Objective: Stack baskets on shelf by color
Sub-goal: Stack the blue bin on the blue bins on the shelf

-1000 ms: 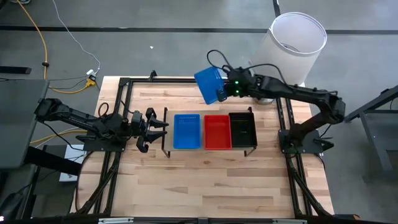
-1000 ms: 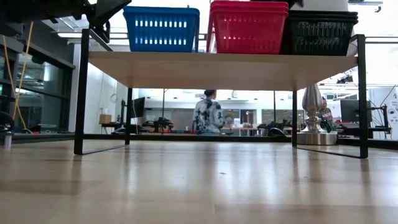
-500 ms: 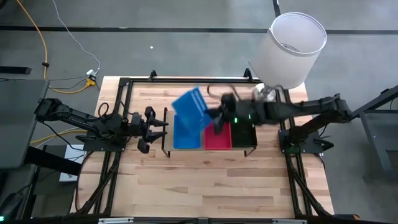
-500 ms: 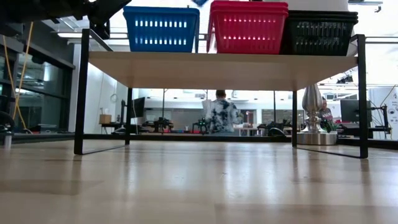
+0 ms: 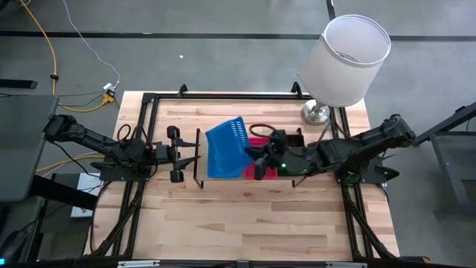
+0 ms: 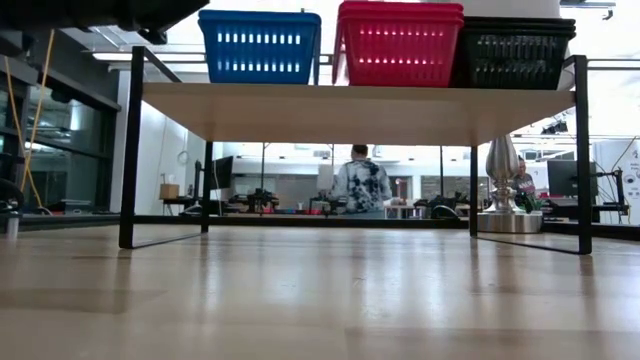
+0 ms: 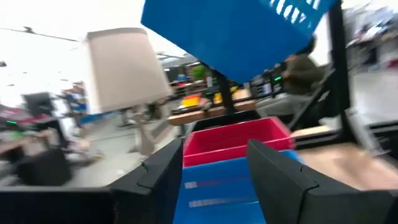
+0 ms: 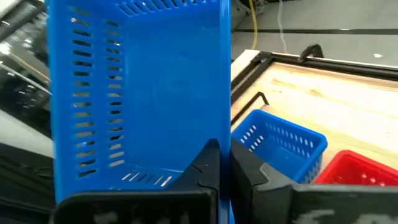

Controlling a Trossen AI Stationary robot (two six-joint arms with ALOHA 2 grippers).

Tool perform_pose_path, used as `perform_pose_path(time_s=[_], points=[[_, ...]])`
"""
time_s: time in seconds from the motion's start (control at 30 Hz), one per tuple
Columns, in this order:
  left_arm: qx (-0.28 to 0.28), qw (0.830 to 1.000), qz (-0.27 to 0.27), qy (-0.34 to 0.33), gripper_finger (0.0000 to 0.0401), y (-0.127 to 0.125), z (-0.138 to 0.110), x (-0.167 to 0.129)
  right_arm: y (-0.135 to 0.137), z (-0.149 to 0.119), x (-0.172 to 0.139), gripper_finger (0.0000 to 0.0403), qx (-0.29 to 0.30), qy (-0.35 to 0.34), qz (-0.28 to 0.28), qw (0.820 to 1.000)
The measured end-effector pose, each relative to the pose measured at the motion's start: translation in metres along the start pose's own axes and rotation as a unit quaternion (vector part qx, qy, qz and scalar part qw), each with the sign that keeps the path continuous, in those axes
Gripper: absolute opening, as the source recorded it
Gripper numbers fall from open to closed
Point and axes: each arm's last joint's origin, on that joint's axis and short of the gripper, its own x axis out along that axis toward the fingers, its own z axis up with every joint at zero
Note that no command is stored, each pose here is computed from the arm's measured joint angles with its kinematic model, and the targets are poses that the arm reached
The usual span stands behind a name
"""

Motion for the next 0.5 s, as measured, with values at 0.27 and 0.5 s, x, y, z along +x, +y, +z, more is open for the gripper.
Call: perform_pose_path(time_s=[0.27, 0.5], points=[[0.072, 0.994, 0.070, 0.031, 0.0168, -0.003, 0.001, -0.004, 0.031, 0.005, 0.024, 0.0000, -0.056, 0.061, -0.095, 0.992], [0.130, 0.984, 0.109, 0.058, 0.0168, -0.007, 0.002, -0.008, 0.045, 0.000, 0.041, 0.0000, -0.064, 0.094, -0.170, 0.979]])
